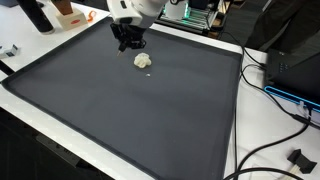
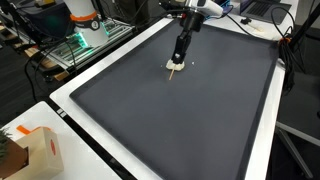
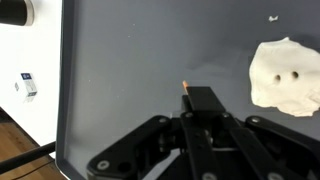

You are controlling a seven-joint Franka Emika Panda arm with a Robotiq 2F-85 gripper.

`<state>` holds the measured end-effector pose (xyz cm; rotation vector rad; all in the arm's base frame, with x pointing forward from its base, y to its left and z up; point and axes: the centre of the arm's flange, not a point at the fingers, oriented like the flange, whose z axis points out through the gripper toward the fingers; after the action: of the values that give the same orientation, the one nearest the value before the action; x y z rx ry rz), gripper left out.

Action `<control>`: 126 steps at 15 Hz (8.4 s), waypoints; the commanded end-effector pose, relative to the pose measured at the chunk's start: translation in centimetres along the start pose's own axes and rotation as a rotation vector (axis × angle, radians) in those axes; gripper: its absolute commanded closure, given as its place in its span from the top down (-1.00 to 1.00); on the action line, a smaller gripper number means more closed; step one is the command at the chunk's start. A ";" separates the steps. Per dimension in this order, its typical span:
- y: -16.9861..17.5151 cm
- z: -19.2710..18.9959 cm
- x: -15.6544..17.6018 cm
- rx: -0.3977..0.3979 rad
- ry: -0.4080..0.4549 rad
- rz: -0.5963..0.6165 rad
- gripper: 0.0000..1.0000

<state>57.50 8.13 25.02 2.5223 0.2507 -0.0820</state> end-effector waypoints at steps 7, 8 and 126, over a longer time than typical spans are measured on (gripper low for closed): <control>4.1 -2.6 -1.8 0.229 0.039 -0.139 -0.94; 4.5 -2.8 -1.9 0.252 0.039 -0.150 -0.94; 12.5 1.8 -5.0 1.289 0.334 -0.134 -0.94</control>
<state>56.81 -4.35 29.28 3.8483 0.7154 0.1514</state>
